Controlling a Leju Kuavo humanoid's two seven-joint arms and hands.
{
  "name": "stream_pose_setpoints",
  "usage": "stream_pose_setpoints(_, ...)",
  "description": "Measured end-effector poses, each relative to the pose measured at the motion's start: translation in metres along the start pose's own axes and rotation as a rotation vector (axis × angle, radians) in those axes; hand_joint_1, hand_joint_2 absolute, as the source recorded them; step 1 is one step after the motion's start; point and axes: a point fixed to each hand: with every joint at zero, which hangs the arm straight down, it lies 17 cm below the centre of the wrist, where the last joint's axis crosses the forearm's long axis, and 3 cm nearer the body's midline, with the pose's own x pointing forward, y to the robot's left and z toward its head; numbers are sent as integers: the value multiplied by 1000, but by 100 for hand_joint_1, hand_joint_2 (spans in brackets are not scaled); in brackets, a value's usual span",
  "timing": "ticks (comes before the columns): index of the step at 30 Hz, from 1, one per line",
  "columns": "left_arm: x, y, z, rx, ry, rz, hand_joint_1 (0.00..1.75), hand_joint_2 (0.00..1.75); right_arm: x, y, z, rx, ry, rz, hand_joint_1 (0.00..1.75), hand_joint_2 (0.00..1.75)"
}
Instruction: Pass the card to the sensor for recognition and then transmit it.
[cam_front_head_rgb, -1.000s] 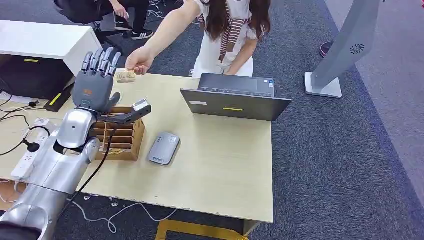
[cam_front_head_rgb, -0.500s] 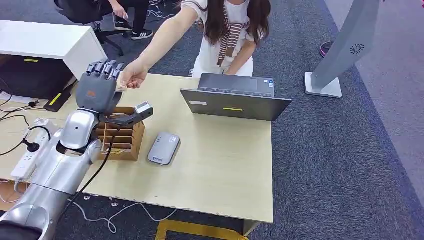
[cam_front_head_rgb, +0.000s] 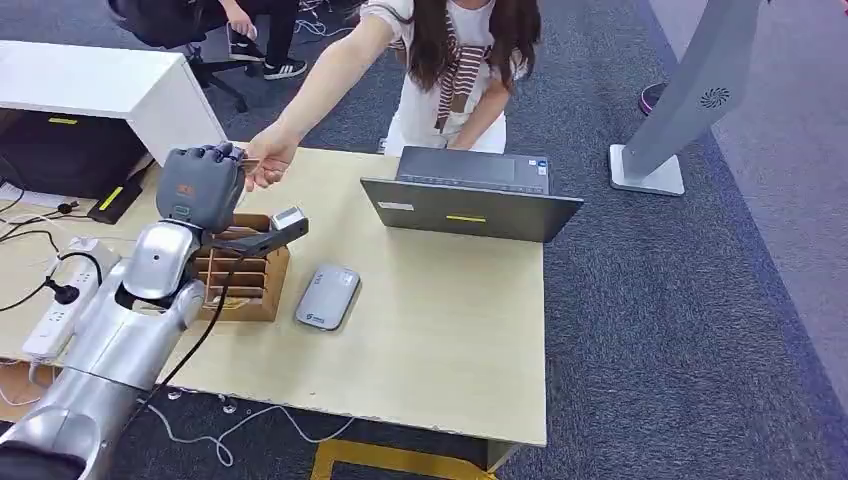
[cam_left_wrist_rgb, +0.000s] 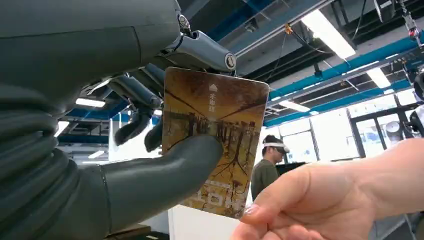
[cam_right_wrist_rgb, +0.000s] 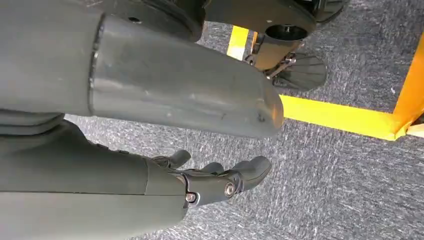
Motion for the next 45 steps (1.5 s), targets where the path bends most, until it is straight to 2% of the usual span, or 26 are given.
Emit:
stream_pose_setpoints(6,5,-3,1,-4,-5,26,175,175,0,0,0,1,2,0,0,0)
stream_pose_setpoints(21,100,-46,55,-97,-124,135,175,175,-2,0,0,-4,7,6,0,0)
stream_pose_setpoints(38,95,-119,87,-363,-69,94,175,175,-5,2,1,8,15,17,0,0)
stream_pose_setpoints(45,93,-136,98,-410,-62,92,175,175,-5,6,1,12,15,19,0,0)
